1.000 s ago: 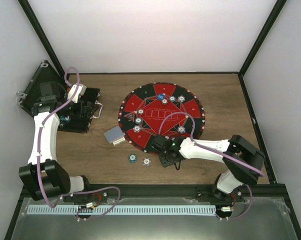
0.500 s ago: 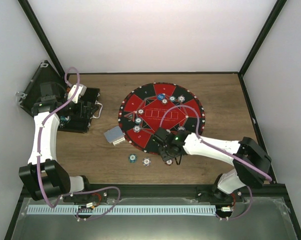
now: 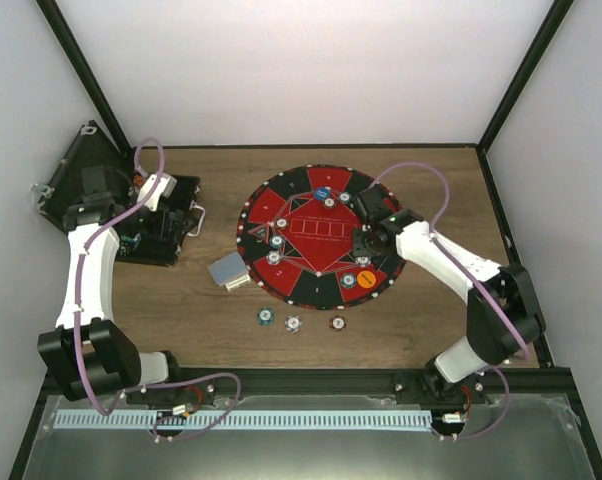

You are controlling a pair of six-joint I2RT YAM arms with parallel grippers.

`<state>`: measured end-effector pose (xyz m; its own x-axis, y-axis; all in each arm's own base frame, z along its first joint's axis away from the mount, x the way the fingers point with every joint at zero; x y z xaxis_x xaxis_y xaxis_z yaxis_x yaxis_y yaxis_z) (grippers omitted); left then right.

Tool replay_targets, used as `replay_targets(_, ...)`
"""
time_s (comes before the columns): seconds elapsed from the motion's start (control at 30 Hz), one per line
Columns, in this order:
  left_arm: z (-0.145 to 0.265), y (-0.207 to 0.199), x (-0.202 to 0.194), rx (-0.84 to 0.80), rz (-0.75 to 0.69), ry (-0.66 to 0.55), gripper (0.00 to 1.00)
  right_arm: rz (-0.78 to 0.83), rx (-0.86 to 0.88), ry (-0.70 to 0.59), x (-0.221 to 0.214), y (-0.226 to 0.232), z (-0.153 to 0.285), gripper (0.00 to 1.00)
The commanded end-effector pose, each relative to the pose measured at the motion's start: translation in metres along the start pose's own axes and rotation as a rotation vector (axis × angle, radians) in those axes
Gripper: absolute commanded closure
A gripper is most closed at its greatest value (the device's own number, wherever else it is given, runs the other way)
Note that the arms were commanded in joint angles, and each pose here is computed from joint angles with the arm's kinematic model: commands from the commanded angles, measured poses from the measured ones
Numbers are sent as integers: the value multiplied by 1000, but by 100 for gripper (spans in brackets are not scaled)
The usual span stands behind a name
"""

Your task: Distribute texas hold em gaming equipment

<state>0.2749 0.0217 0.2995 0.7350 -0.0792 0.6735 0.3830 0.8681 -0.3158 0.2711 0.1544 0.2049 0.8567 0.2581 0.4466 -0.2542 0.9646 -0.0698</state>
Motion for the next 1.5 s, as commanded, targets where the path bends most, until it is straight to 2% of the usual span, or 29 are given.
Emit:
replay_targets(0.0, -4, 4, -6, 14, -44, 50, 0, -57, -52, -48, 25, -28, -17, 69)
replay_targets(0.23, -25, 8, -31, 25, -115, 207, 0, -165, -96, -16, 33, -61, -57, 70)
replay_targets(0.67, -56, -12, -61, -11, -296, 326, 0, -187, -101, 59, 25, -70, -103, 68)
replay_targets(0.73, -61, -15, -65, -2, -335, 345, 0, -185, -93, 63, 23, -69, -105, 64)
replay_targets(0.87, -68, -19, -69, 14, -375, 375, 0, -185, -87, 61, 24, -69, -102, 37)
replay_targets(0.97, -73, -21, -69, 21, -397, 381, 0, -189, -88, 27, 31, -71, -88, 22)
replay_targets(1.03, -77, -23, -70, 15, -411, 385, 0, -195, -86, -9, 37, -72, -75, 15)
replay_targets(1.37, -108, -32, -83, 48, -510, 451, 0, -177, -48, -187, 60, -65, 1, 1)
replay_targets(1.47, -118, -32, -89, 77, -540, 491, 0, -157, -18, -229, 60, -56, 20, 0)
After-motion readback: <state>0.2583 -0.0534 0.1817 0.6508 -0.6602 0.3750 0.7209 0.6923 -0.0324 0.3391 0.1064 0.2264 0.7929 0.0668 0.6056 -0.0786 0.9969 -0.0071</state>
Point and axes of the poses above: each gripper's point midway between its finger pads, its own z axis back along the fingers, its own y axis along the line the jaws close on, x = y × z, the point moved 10 cm from there along z, back along the fingers, and after that the axes turned 10 degrees about z, right-handed, at the moved point
